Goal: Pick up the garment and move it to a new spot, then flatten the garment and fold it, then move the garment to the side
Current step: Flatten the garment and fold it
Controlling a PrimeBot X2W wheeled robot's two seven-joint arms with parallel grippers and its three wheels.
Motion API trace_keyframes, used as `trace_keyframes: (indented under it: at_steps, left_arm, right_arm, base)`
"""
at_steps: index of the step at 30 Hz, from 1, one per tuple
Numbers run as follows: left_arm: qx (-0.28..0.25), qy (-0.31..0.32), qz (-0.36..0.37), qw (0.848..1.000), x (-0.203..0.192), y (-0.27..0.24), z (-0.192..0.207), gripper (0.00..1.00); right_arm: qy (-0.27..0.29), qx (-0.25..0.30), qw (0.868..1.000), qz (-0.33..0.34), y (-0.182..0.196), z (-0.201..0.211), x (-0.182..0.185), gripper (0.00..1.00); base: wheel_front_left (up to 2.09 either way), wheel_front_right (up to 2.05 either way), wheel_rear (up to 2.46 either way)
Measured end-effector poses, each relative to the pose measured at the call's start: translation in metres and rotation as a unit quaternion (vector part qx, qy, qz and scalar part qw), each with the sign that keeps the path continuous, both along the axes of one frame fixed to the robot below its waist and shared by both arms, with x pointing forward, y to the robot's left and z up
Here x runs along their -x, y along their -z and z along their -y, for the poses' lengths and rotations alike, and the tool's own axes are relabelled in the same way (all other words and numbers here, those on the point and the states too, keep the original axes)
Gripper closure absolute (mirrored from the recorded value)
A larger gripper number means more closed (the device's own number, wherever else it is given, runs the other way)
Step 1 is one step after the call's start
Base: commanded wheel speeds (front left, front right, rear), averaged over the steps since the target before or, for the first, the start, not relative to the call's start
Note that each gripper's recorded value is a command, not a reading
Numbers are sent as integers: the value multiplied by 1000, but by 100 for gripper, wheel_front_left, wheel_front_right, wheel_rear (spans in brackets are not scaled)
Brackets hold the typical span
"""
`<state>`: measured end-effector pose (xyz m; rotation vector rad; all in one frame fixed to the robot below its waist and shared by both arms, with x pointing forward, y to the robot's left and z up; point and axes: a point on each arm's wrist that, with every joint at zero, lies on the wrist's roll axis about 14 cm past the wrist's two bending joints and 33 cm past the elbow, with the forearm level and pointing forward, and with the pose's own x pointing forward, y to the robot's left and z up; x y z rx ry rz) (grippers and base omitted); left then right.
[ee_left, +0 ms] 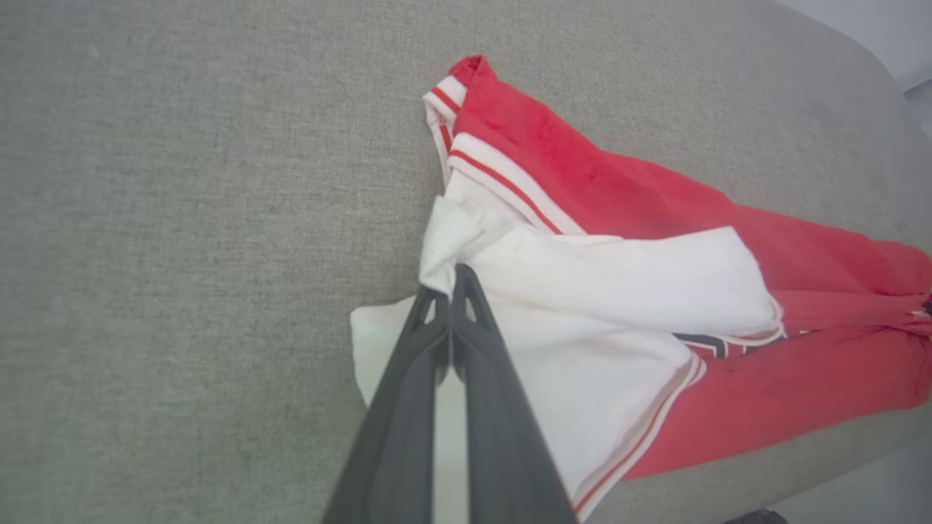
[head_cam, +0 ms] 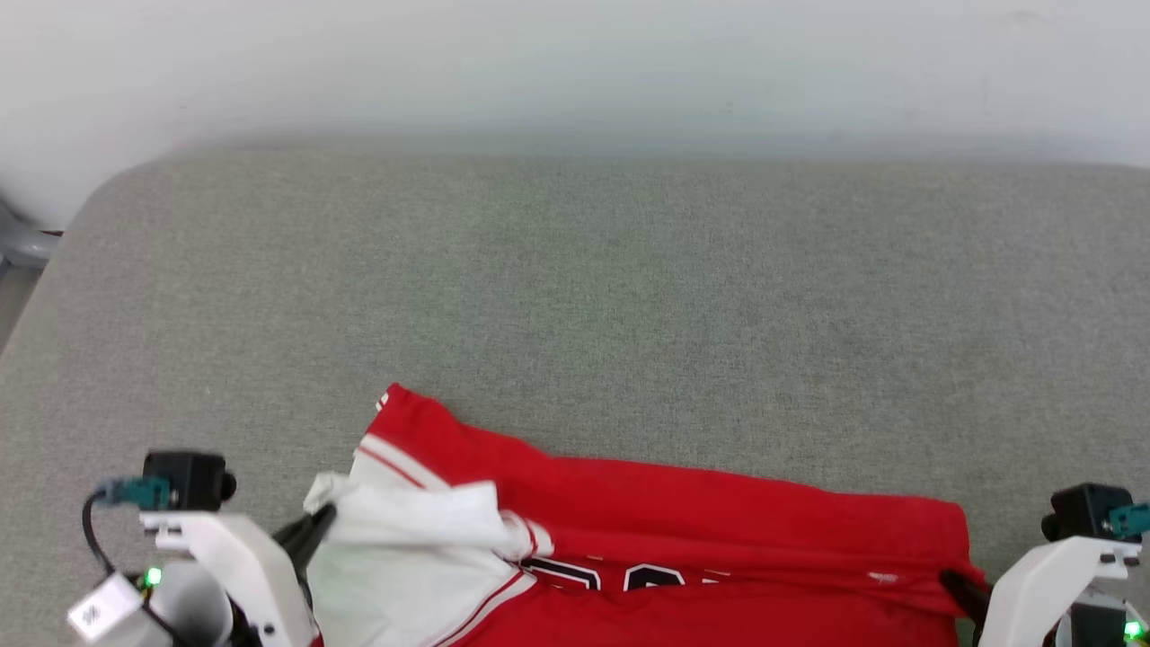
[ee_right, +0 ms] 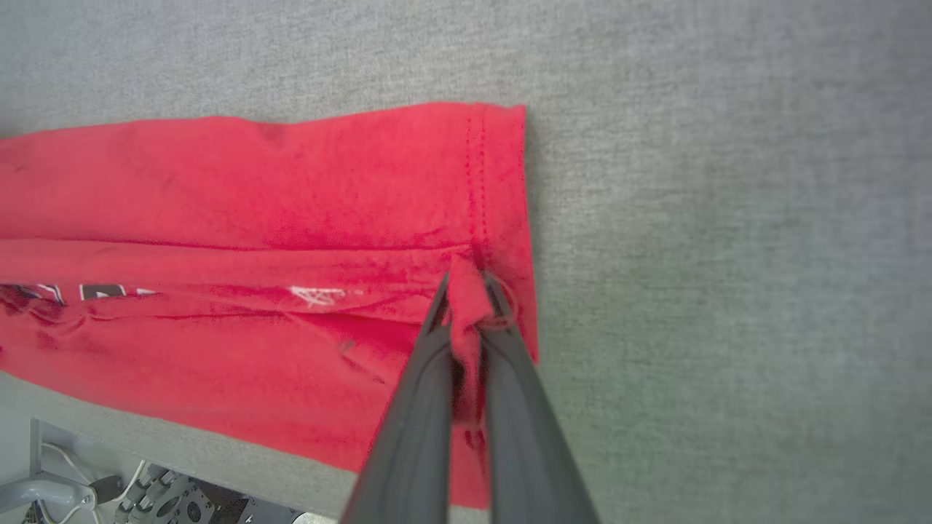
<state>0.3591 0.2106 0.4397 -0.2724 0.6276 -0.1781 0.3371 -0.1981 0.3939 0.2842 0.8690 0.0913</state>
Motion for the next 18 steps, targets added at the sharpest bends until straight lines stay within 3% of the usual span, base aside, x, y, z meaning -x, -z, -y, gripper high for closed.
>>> trace_keyframes:
  at_steps: [12,13,14,15,16,18]
  left_arm:
    - [29,-32,-78,996,59,36,8,100]
    - [31,-34,-79,996,59,38,9,86]
    - [33,-34,-80,996,60,40,11,72]
    - [35,-33,-80,996,59,40,13,48]
    - [37,-32,-76,996,56,41,15,0]
    - [35,-32,-58,997,48,38,16,0]
  right_arm:
    - [9,-10,1000,-10,17,-4,21,100]
    - [10,-11,1000,-6,17,-5,20,87]
    - [12,-12,1000,-1,16,-5,20,61]
    - [10,-11,1000,5,16,-7,20,0]
    - [8,-11,1000,10,15,-9,19,0]
    - [7,-10,1000,27,13,-12,16,0]
  base:
    - [0,0,0]
    - [0,0,0]
    - [0,0,0]
    - [0,0,0]
    - [0,0,0]
    - [0,0,0]
